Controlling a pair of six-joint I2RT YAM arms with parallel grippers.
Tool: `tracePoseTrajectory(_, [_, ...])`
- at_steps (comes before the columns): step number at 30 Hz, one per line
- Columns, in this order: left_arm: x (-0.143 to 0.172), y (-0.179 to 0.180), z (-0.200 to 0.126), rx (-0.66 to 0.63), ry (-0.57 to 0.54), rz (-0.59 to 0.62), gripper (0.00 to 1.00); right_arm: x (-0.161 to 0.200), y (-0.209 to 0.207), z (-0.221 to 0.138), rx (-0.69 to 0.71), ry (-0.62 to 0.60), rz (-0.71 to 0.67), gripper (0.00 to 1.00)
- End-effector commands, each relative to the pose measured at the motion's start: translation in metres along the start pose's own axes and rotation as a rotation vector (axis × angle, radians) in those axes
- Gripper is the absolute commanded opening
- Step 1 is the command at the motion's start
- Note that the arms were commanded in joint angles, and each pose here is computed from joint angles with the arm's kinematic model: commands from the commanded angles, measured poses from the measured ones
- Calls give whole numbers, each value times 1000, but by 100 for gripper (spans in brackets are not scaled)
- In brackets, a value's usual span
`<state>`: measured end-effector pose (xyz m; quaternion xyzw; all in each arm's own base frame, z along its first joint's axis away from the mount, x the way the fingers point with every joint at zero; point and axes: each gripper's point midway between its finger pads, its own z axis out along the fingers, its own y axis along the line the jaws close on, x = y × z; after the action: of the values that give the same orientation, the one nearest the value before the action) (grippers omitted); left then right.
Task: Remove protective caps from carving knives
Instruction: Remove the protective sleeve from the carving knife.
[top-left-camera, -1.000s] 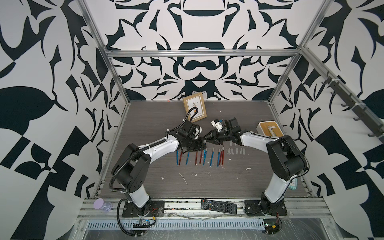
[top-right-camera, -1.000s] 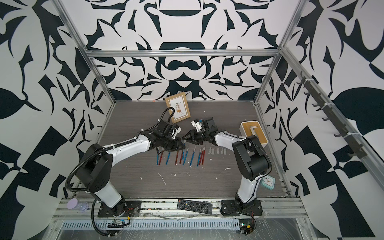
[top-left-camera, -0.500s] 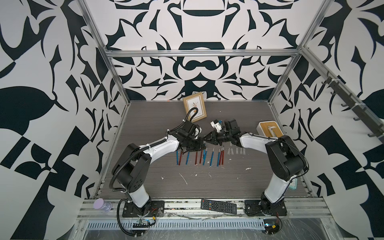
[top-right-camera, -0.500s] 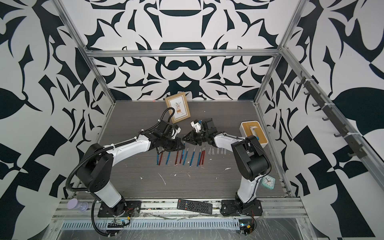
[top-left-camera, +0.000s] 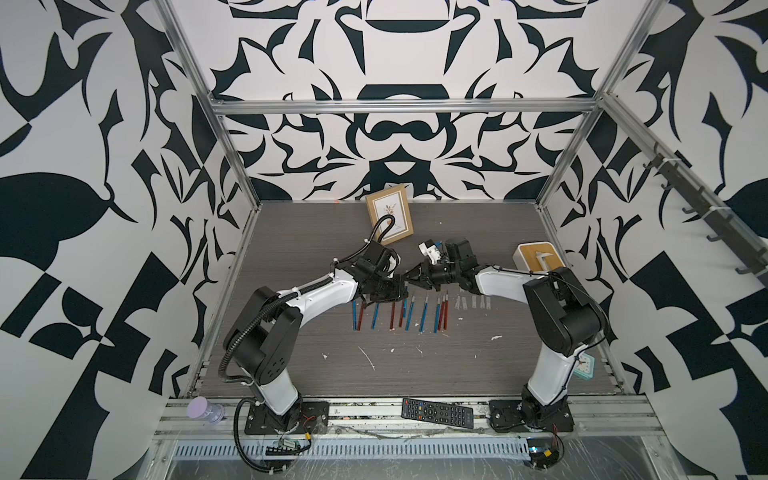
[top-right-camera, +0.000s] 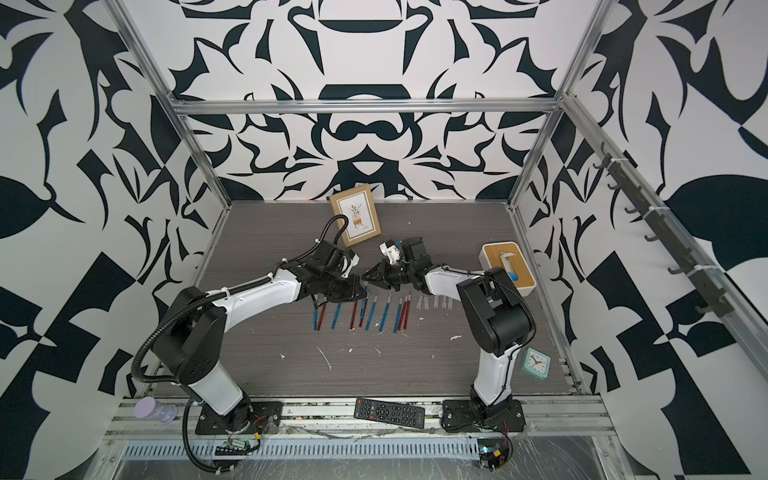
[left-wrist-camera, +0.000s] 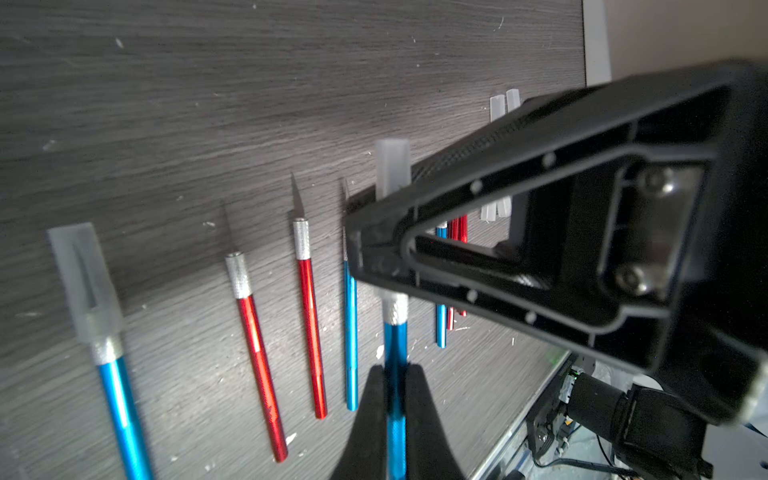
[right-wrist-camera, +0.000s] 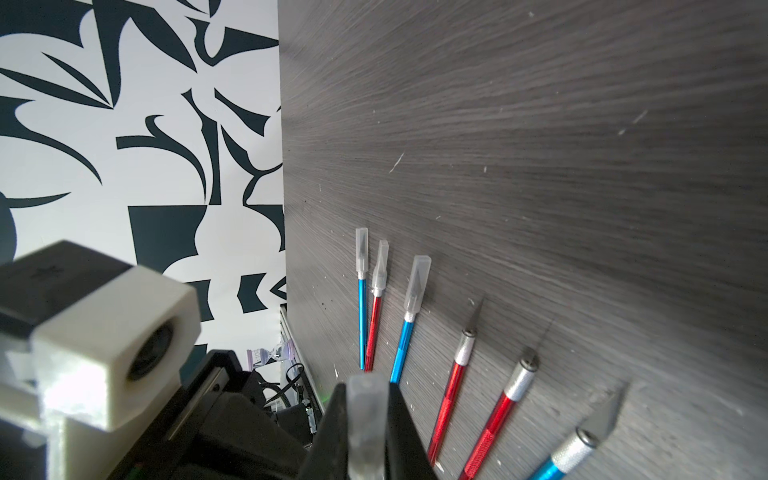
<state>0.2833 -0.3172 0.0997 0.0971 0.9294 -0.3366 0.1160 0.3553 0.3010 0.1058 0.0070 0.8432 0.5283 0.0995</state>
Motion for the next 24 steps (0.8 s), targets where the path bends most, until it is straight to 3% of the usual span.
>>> tracePoseTrajectory(1, [3, -1, -1, -2, 22, 9, 0, -23, 20, -5, -37, -57, -55, 15])
tracePoseTrajectory(24, [6, 2, 1, -14, 42, 10, 0, -78, 3, -44, 25, -200, -50, 16])
